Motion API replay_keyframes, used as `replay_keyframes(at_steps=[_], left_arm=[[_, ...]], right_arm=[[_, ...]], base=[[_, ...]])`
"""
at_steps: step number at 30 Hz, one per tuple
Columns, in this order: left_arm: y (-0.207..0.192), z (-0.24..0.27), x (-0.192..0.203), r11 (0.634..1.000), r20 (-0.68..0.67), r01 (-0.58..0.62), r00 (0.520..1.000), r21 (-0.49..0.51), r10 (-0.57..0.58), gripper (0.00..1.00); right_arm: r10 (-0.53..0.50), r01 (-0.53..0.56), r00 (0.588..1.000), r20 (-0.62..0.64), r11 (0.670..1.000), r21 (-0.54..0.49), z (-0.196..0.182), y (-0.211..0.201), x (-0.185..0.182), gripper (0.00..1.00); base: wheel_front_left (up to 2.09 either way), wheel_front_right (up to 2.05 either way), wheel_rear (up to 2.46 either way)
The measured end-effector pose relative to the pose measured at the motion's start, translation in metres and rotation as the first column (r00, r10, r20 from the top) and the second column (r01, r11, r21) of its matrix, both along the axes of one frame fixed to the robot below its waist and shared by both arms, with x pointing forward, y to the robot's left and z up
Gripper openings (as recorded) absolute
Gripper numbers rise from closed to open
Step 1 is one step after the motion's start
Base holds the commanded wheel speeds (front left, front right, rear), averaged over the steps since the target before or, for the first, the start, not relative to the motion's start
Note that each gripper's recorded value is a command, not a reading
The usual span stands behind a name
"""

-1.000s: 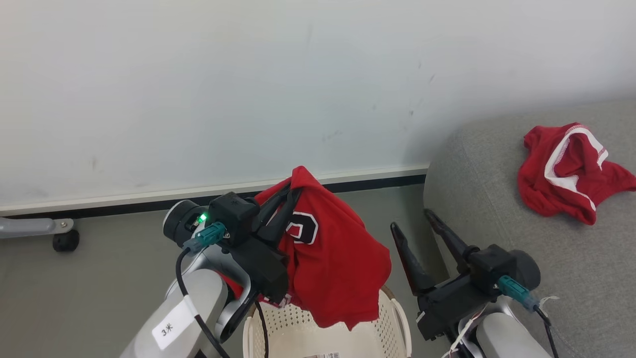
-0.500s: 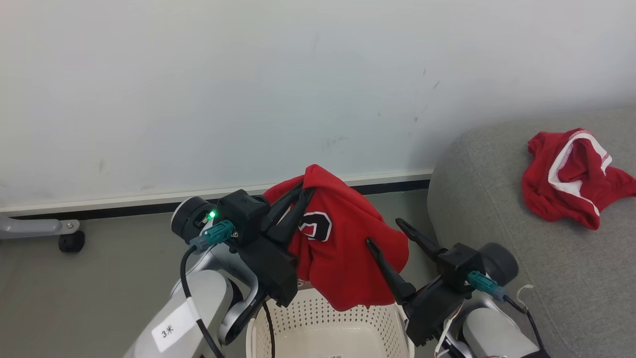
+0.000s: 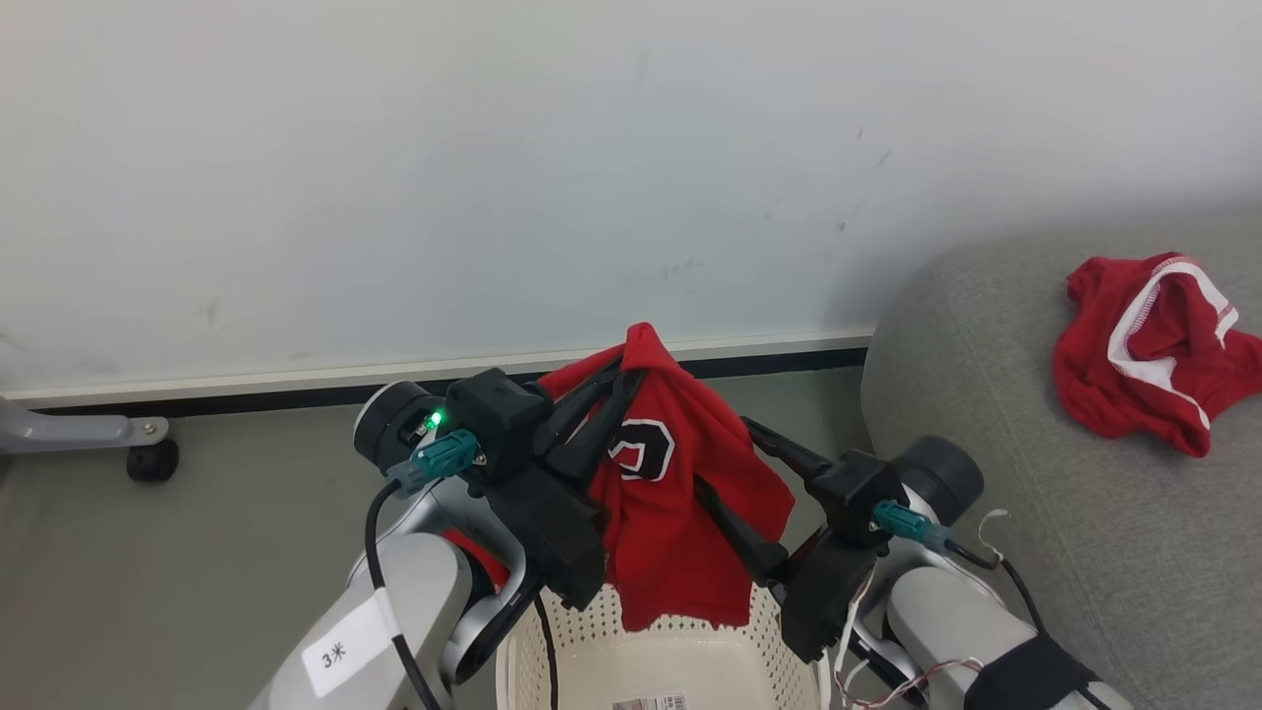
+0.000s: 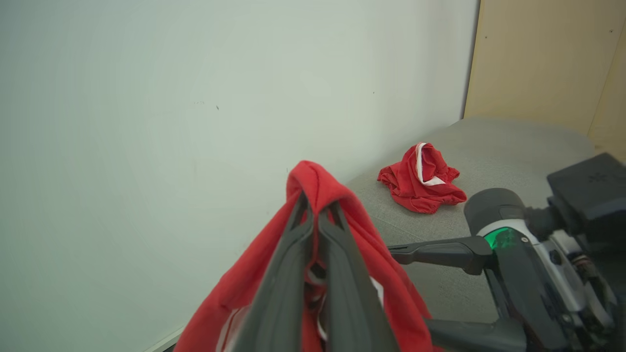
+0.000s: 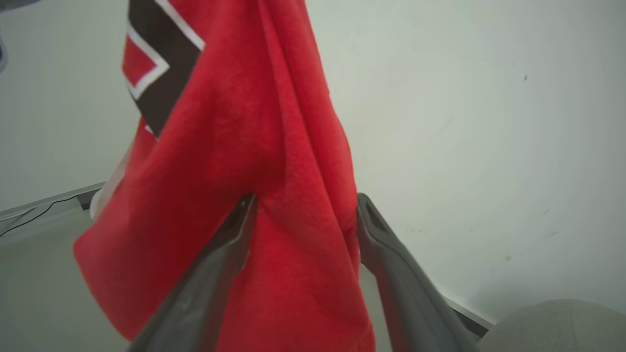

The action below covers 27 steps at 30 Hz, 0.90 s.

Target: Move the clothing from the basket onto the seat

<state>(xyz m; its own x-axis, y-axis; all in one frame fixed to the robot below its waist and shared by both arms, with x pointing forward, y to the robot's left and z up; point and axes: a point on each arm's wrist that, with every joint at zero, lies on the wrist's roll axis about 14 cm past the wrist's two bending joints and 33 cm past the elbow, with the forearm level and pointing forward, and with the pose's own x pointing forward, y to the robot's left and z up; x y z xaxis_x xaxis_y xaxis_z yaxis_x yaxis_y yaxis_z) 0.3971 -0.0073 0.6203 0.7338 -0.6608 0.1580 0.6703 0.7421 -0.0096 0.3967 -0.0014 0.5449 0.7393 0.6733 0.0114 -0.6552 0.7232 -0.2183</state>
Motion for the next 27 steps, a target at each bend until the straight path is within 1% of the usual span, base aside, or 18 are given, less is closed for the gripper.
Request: replay_keyframes(at_steps=[4,5,6,7,8,9,13,19,20,21,22,23,27], left_arm=[[0.0,0.0,0.0,1.0,-0.004,0.002,1.0,-0.002,-0.002,0.0],[0.0,0.0,0.0,1.0,-0.006,0.002,1.0,-0.003,-0.002,0.0],[0.0,0.0,0.0,1.0,-0.008,0.002,1.0,-0.006,-0.002,0.0],[0.001,0.0,0.0,1.0,-0.01,0.002,1.0,-0.005,-0.002,0.0],[0.001,-0.001,0.0,1.0,-0.014,0.002,1.0,-0.002,-0.002,0.0],[0.001,-0.001,0.0,1.0,-0.015,0.001,1.0,-0.002,-0.001,0.0],[0.002,-0.004,0.002,1.0,-0.026,-0.006,1.0,0.003,0.006,0.0],[0.006,-0.013,0.003,1.0,-0.056,-0.018,0.998,-0.001,0.018,0.0],[0.005,-0.016,0.003,1.0,-0.065,-0.015,0.998,-0.001,0.015,0.24],[0.006,-0.018,0.003,1.0,-0.07,-0.017,0.997,0.001,0.017,0.63],[0.006,-0.02,0.003,1.0,-0.075,-0.021,0.997,0.002,0.021,0.89],[0.006,-0.021,0.004,1.0,-0.078,-0.022,0.997,0.0,0.022,1.0],[0.005,-0.023,0.005,1.0,-0.084,-0.026,0.996,-0.013,0.025,1.0]], right_arm=[[0.025,-0.025,1.0,-0.018,1.0,-0.009,-0.002,0.007,0.003,1.0],[0.029,-0.029,0.999,-0.024,1.0,-0.01,-0.003,0.008,0.003,0.75],[0.034,-0.034,0.999,-0.033,0.999,-0.008,-0.005,0.01,0.003,0.48],[0.039,-0.039,0.998,-0.042,0.999,-0.003,-0.006,0.012,0.002,0.35],[0.043,-0.043,0.998,-0.047,0.999,-0.001,-0.006,0.013,0.002,0.13],[0.047,-0.047,0.998,-0.052,0.999,0.0,-0.007,0.014,0.002,0.0],[0.049,-0.048,0.995,-0.083,0.999,0.008,-0.013,0.015,0.001,0.0],[0.028,-0.025,0.995,-0.096,0.999,0.03,-0.01,0.008,0.007,0.0],[0.016,-0.013,0.995,-0.1,0.999,0.04,-0.008,0.005,0.009,0.0],[0.007,-0.002,0.995,-0.104,0.999,0.048,-0.008,0.001,0.01,0.0],[-0.002,0.008,0.994,-0.109,0.999,0.053,-0.008,-0.002,0.011,0.0],[-0.009,0.015,0.994,-0.111,0.998,0.058,-0.008,-0.004,0.011,0.0],[-0.049,0.057,0.993,-0.112,0.996,0.069,-0.005,-0.019,0.017,0.0]], base=[[0.0,0.0,0.0],[0.0,0.0,0.0],[0.0,0.0,0.0],[0.0,0.0,0.0],[0.0,0.0,0.0],[0.0,0.0,0.0],[0.0,0.0,0.0],[0.0,0.0,0.0],[0.0,0.0,0.0],[0.0,0.0,0.0],[0.0,0.0,0.0],[0.0,0.0,0.0],[0.0,0.0,0.0]])
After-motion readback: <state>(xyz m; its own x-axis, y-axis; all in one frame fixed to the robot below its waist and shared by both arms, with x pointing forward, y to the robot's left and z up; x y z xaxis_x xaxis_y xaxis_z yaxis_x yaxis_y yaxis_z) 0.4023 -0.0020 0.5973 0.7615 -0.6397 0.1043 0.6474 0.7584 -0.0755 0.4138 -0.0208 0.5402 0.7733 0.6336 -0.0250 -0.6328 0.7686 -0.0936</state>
